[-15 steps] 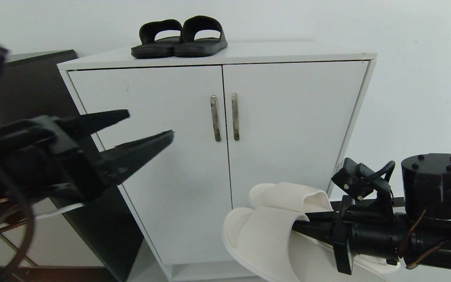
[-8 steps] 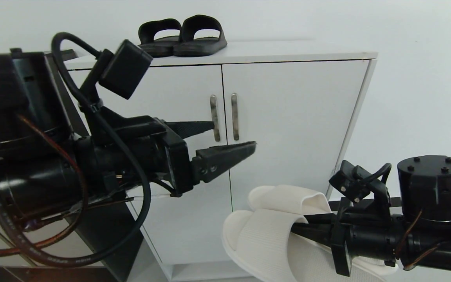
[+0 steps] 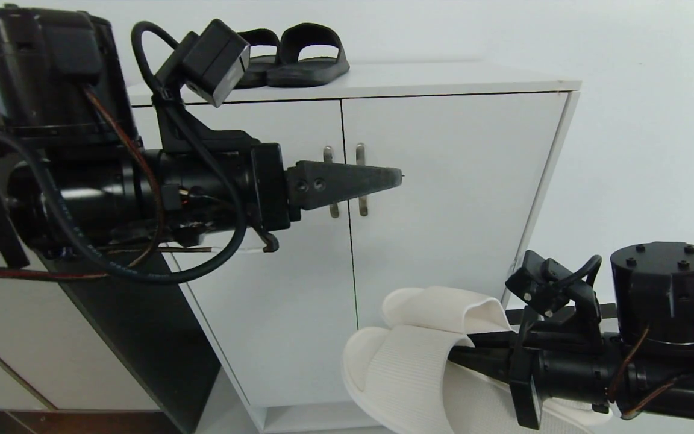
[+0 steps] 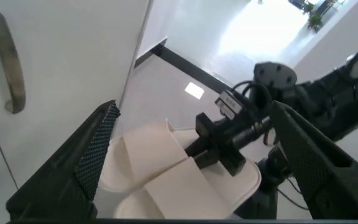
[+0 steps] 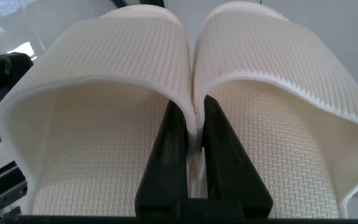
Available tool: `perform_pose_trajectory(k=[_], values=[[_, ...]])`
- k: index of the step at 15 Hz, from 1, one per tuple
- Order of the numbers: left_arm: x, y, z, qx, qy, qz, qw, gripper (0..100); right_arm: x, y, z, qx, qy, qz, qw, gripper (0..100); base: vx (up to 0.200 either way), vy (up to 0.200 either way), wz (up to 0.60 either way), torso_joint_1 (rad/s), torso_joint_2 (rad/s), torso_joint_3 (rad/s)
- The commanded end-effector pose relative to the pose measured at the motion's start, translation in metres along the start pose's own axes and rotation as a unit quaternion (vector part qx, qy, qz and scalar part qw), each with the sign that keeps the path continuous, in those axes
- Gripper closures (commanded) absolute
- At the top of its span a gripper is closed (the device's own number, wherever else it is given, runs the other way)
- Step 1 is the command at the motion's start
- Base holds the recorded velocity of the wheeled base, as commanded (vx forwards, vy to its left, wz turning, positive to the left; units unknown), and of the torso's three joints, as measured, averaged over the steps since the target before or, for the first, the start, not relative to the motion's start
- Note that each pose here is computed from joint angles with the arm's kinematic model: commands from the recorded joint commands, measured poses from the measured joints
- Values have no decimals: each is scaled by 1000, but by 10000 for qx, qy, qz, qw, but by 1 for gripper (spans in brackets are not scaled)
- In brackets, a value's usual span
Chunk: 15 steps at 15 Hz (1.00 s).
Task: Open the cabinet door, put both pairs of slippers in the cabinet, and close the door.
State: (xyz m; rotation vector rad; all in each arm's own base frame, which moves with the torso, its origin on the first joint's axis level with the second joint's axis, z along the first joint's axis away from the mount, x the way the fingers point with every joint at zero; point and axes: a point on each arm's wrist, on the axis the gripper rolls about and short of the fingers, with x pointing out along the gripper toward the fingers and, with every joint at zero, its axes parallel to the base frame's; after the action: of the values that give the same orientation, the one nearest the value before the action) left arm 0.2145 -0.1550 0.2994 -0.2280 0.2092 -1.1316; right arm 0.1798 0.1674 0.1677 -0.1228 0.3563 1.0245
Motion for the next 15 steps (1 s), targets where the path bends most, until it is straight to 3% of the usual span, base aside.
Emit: perform_pose_trajectory(k=[1,4,6,11,15], values=[[14,13,0,-47,14,214,9998,0,1,0,-1,3,19,1,10000,100,0,0,0,0,0,0],[30,28,-4,70,20,757,9971,0,1,0,-1,3,19,9,10000,100,0,0,0,0,0,0],[35,33,-5,73,25,821,9966,0,1,0,-1,6,26,9,10000,100,0,0,0,0,0,0],[43,58,2,80,-65,1073,9942,0,1,0,-1,6,26,9,10000,100,0,0,0,0,0,0],[51,68,0,47,-22,1115,9938,0,3,0,-2,12,55,25,10000,100,0,0,0,0,0,0]])
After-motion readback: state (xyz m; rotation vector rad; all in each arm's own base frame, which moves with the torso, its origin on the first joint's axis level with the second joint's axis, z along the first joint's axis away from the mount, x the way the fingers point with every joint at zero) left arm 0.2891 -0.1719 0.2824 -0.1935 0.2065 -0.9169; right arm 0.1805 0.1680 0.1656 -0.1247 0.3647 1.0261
